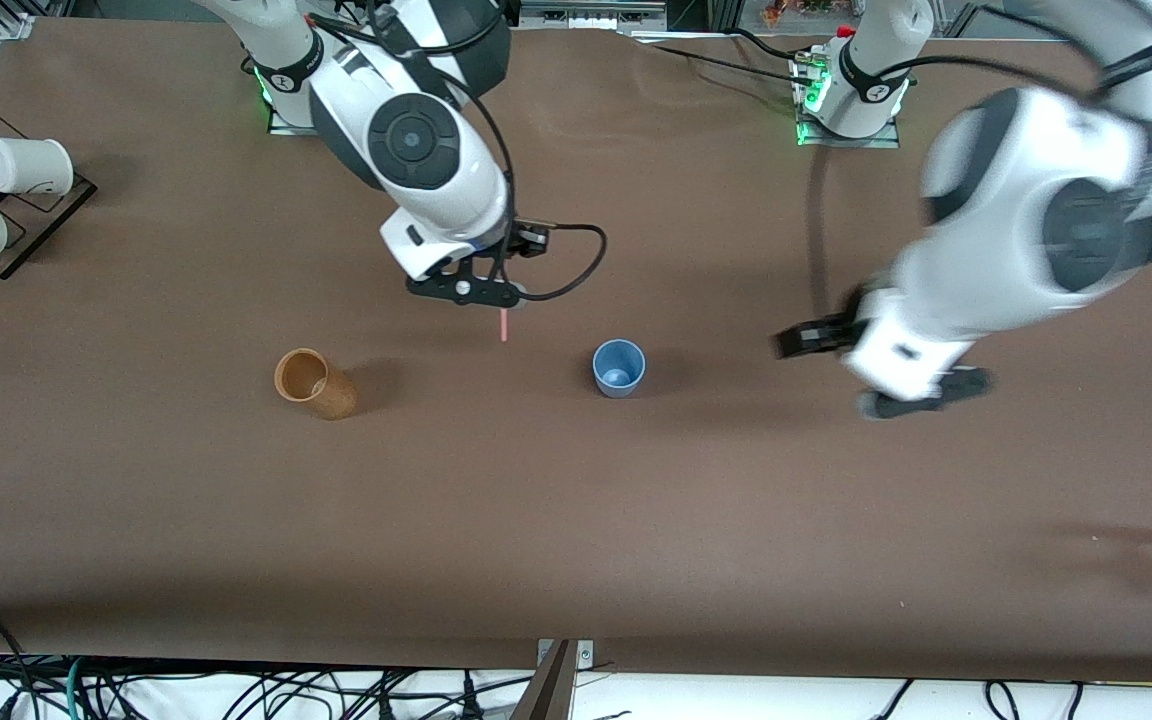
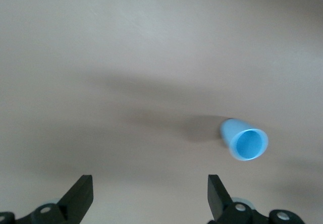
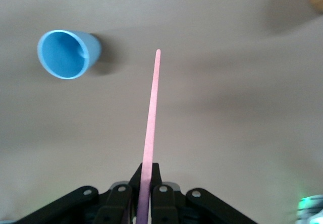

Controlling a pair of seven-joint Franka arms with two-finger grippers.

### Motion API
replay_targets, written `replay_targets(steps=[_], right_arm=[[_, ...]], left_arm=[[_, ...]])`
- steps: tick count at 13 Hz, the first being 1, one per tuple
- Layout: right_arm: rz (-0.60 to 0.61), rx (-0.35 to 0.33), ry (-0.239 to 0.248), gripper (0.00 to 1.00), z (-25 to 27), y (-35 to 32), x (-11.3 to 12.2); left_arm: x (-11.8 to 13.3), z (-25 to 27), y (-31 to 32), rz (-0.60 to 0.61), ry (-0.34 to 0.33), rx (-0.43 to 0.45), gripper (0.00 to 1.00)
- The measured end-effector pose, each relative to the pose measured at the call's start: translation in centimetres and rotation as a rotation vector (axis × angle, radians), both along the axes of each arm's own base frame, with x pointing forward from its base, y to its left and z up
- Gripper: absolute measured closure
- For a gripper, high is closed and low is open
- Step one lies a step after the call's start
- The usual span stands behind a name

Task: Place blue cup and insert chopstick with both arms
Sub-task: 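Release the blue cup with the left gripper and withdraw it to rest, then lower the chopstick into the blue cup with the right gripper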

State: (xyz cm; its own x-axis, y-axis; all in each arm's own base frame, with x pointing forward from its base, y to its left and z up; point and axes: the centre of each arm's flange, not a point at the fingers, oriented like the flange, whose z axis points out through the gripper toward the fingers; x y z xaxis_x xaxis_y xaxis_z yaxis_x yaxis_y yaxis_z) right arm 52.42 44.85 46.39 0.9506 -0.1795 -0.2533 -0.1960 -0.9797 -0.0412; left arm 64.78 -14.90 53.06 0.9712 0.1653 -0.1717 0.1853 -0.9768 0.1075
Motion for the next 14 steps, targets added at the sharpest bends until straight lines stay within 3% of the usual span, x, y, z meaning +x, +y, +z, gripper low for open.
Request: replay_targets(steps=[2, 5, 7, 10, 12, 14], right_arm=[[-0.062, 0.028, 0.004, 0.94, -0.3, 3.7, -0.8], [-0.152, 0.100, 0.022, 0.94, -1.2, 7.8, -1.8], [-0.197, 0.142, 0.033, 0.94, -1.9, 8.9, -1.6], [-0.223, 0.175, 0.032, 0.94, -3.7, 9.8, -1.1], [-0.228, 0.175, 0.042, 0.94, -5.1, 10.4, -1.1], [-0.231, 0.175, 0.050, 0.94, -6.6, 10.9, -1.1]], left_arm=[[-0.2, 2.5, 9.8, -0.018, -0.036, -0.004, 0.00], [-3.5, 6.4, 17.9, 0.056, -0.076, -0.006, 0.00], [-6.6, 8.1, 18.3, 0.057, -0.083, 0.011, 0.00], [-11.3, 6.7, 16.0, 0.012, -0.025, 0.021, 0.00], [-12.0, 6.4, 15.1, -0.099, -0.046, 0.020, 0.00], [-11.2, 6.5, 15.5, -0.199, -0.080, 0.015, 0.00]])
